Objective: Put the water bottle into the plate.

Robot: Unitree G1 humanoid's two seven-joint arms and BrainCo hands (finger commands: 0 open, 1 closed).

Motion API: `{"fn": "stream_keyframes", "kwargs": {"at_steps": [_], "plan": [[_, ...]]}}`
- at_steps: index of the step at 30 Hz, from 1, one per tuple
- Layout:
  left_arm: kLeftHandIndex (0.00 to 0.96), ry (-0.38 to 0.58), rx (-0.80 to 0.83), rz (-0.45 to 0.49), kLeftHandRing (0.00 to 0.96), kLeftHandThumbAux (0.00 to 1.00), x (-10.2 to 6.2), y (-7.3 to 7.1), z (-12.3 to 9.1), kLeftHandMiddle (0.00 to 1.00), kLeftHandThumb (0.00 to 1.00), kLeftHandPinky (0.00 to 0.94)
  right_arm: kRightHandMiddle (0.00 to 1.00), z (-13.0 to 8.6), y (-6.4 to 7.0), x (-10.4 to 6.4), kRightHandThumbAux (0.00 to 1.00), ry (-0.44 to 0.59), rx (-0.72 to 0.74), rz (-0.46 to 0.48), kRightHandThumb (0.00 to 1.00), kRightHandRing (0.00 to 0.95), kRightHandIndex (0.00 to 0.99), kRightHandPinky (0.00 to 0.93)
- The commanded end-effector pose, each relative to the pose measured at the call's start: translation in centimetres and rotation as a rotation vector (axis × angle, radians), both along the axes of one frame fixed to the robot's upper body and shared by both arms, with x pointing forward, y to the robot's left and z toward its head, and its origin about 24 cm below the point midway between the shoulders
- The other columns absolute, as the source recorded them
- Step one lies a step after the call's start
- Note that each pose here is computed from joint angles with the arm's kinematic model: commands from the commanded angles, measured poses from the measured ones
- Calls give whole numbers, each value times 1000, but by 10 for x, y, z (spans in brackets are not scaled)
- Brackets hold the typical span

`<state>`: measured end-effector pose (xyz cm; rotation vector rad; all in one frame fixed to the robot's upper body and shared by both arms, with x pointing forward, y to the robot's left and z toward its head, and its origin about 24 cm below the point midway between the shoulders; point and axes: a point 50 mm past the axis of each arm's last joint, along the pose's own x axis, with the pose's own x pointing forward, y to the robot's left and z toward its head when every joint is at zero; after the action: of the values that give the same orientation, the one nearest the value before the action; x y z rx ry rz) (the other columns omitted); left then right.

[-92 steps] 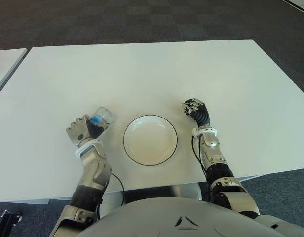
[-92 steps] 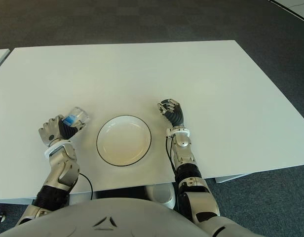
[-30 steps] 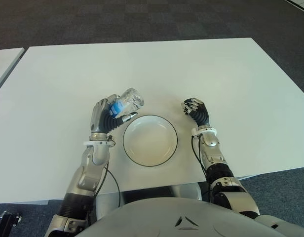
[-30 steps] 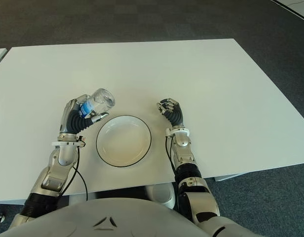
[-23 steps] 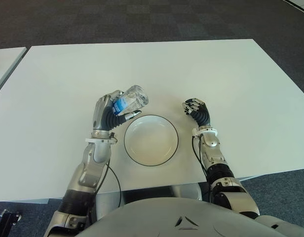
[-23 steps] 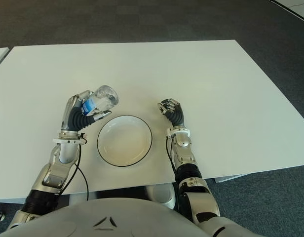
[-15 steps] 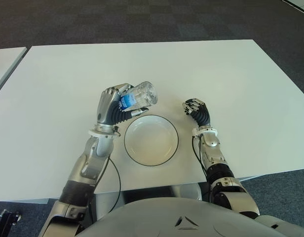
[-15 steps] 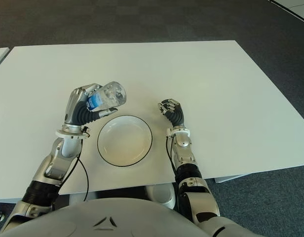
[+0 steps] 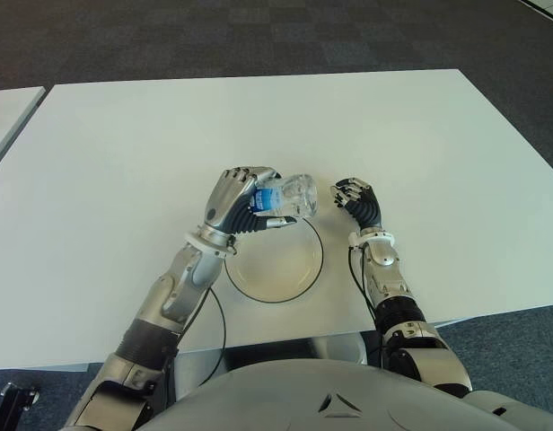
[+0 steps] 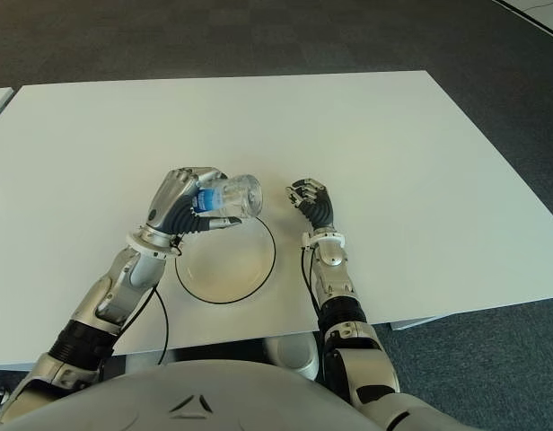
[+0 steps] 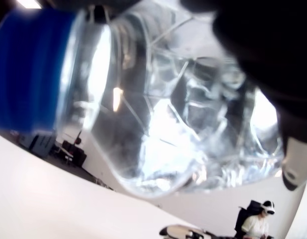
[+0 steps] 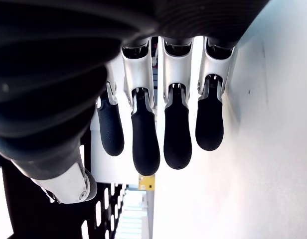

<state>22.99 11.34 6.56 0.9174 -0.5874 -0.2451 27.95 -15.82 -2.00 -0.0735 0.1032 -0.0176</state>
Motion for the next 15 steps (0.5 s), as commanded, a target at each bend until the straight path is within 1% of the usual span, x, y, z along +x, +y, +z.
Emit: {"fn": "stream_keyframes", "kwargs": {"at_steps": [1, 3, 5, 12, 15], "plan": [[444, 17, 73, -45, 892, 695, 4, -5, -3, 900, 752, 868, 612, -29, -3, -19, 727, 161, 13, -23, 708, 591, 432, 591], [445, 38, 118, -65, 890, 695, 4, -9, -11, 898, 752, 866, 614, -29, -3, -19, 728, 160, 12, -24, 708, 596, 432, 596], [445, 80, 138, -73, 887, 695, 2, -14, -18, 897, 751, 861, 616, -29, -3, -19, 728, 160, 11, -24, 708, 598, 433, 594], [444, 212, 165, -112, 881, 696, -1, -17, -24, 896, 750, 857, 617, -29, -4, -19, 728, 162, 29, -25, 708, 596, 433, 589], [444, 253, 182, -129, 882, 697, -3, -18, -26, 896, 749, 861, 616, -29, -4, -19, 728, 162, 36, -26, 708, 594, 433, 589]]}}
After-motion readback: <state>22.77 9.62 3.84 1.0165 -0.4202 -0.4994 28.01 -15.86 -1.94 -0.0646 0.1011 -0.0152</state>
